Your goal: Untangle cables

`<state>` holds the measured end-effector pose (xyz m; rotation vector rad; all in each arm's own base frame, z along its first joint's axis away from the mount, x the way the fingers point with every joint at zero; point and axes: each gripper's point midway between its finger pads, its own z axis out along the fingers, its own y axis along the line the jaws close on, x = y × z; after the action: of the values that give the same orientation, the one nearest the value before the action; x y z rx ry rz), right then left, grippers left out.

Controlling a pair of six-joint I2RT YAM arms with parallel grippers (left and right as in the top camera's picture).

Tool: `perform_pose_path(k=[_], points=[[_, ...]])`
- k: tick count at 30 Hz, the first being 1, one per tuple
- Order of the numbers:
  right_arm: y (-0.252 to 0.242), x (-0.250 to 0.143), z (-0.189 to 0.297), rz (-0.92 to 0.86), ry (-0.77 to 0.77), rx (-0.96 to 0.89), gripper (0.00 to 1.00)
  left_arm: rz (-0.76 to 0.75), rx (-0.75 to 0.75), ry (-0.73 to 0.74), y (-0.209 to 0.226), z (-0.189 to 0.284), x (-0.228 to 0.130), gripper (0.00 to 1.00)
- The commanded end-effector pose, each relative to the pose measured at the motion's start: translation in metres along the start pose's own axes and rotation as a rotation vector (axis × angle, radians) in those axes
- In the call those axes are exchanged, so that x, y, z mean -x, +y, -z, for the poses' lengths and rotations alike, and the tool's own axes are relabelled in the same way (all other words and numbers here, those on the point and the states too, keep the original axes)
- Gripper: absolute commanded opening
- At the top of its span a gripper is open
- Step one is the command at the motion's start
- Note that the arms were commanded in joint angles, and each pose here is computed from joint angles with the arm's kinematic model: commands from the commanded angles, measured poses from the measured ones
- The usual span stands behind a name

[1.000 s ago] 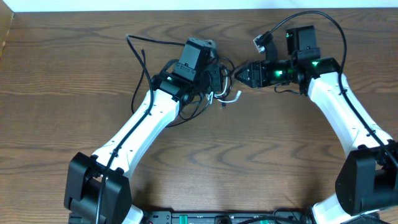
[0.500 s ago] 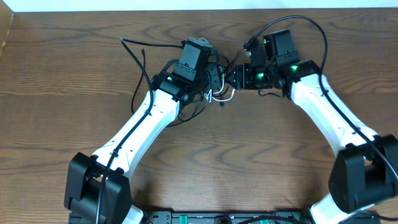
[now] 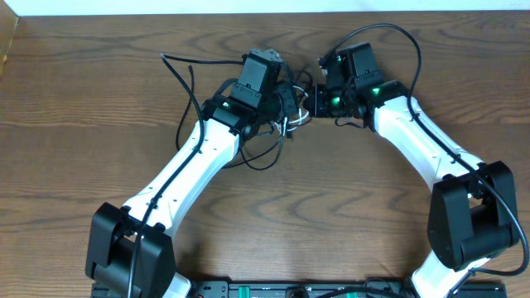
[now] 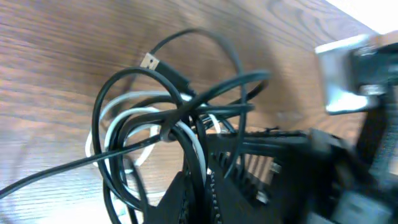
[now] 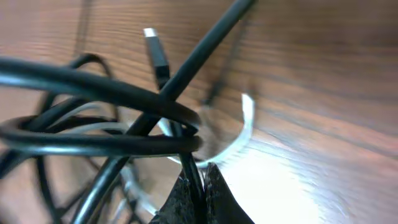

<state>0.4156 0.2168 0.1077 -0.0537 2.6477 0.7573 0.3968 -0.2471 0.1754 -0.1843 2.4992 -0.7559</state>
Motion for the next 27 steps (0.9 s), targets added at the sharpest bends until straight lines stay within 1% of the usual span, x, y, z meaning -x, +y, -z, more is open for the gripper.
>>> perform_pose_path(k=[1,3,7,11,15,18,21,22,23,24,25,26,27], points=[[-0.036,0.002,0.0,-0.067,-0.021,-0.167,0.01,0.015,-0.094,-0.047,-0.017,0.031,0.021,0.07],[-0.054,-0.002,0.003,-0.096,-0.004,-0.218,0.01,0.026,-0.132,-0.089,-0.019,0.055,0.035,0.07],[-0.072,-0.003,0.01,-0.131,0.011,-0.245,0.01,0.046,-0.155,-0.183,-0.013,0.099,0.058,0.07],[-0.072,-0.006,0.013,-0.073,0.049,-0.181,0.01,0.077,-0.142,-0.27,0.004,0.136,0.078,0.07],[-0.074,-0.017,0.017,-0.016,0.111,-0.147,0.01,0.122,-0.106,-0.311,0.027,0.155,0.089,0.07],[-0.086,-0.031,0.023,-0.027,0.169,-0.18,0.01,0.136,-0.1,-0.314,0.037,0.159,0.093,0.07],[-0.101,-0.044,0.031,-0.054,0.225,-0.232,0.01,0.136,-0.117,-0.305,0.036,0.16,0.093,0.07],[-0.103,-0.047,0.033,-0.041,0.239,-0.228,0.05,0.135,-0.121,-0.303,0.035,0.16,0.093,0.07],[-0.102,-0.048,0.034,-0.019,0.251,-0.21,0.13,0.134,-0.122,-0.301,0.035,0.16,0.092,0.08],[-0.101,-0.048,0.035,0.002,0.256,-0.19,0.24,0.127,-0.125,-0.299,0.034,0.16,0.092,0.07],[-0.096,-0.047,0.035,0.03,0.258,-0.156,0.39,0.123,-0.129,-0.294,0.034,0.159,0.091,0.07],[-0.09,-0.045,0.036,0.066,0.258,-0.115,0.5,0.117,-0.137,-0.289,0.032,0.159,0.09,0.08],[-0.084,-0.042,0.038,0.098,0.257,-0.08,0.68,0.117,-0.143,-0.283,0.031,0.159,0.089,0.07]])
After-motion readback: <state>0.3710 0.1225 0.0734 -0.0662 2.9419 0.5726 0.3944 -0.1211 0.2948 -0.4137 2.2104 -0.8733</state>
